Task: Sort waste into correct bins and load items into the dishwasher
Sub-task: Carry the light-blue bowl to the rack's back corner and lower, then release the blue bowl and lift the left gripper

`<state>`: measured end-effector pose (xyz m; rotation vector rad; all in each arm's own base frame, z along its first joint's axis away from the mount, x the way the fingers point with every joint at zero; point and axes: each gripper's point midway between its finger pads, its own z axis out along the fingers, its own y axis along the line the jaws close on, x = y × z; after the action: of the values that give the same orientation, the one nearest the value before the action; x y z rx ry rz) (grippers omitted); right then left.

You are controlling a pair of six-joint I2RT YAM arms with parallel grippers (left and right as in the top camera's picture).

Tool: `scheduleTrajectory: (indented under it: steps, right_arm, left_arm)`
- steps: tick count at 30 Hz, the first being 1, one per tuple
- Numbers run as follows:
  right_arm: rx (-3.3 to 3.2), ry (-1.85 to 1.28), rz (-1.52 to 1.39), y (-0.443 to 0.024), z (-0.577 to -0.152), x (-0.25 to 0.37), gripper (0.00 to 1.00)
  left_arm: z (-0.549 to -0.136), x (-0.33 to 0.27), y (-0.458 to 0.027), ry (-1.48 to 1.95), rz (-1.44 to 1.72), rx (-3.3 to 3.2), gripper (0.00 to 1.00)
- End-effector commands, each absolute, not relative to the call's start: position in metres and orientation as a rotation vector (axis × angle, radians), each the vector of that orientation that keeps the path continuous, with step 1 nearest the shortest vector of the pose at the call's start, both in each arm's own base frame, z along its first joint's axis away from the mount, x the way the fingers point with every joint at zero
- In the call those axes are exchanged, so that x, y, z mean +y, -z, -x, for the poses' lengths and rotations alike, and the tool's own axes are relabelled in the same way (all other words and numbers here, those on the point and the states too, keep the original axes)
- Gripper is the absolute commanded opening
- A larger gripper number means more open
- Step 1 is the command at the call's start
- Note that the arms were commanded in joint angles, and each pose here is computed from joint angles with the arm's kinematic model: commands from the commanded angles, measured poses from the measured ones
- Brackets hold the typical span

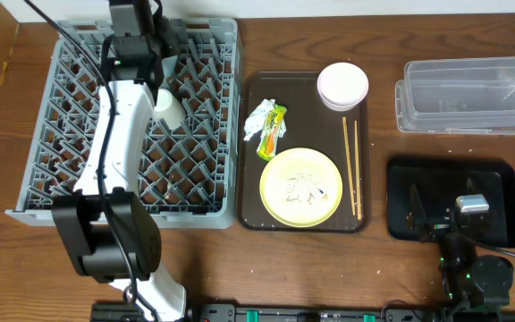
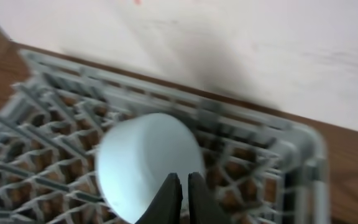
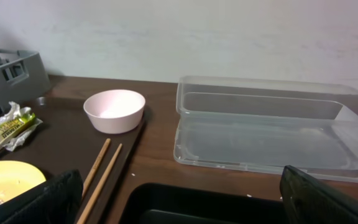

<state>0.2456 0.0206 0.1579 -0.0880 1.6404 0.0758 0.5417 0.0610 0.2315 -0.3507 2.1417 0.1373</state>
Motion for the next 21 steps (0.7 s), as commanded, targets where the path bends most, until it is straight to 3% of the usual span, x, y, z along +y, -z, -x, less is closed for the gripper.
scheduleTrajectory:
  steps: [1,7,10,16,21]
  right_arm:
    - [1.640,-0.076,0.100,-0.157,-0.245,0.023,0.99]
    - [1.640,-0.076,0.100,-0.157,-0.245,0.023,0.99]
    - [1.640,-0.076,0.100,-0.157,-0.245,0.023,0.99]
    - [1.640,-0.076,0.100,-0.157,-0.245,0.023,0.99]
    - [1.641,-0.076,0.100,-0.157,-0.245,0.023,0.99]
  left_arm:
    - [-0.546,0.091,-0.184,-0.295,0.382,2.226,0.08]
    - [-0.538,0.106,-0.144,-0.326,0.414,2.328,0.08]
    - [-0.536,0.107,-0.168,-0.316,0.425,2.281,0.08]
    - [-0.516,0.091,-0.287,-0.127,0.490,2.024,0.13]
    - [-0.517,0.092,-0.277,-0.134,0.494,2.050,0.15]
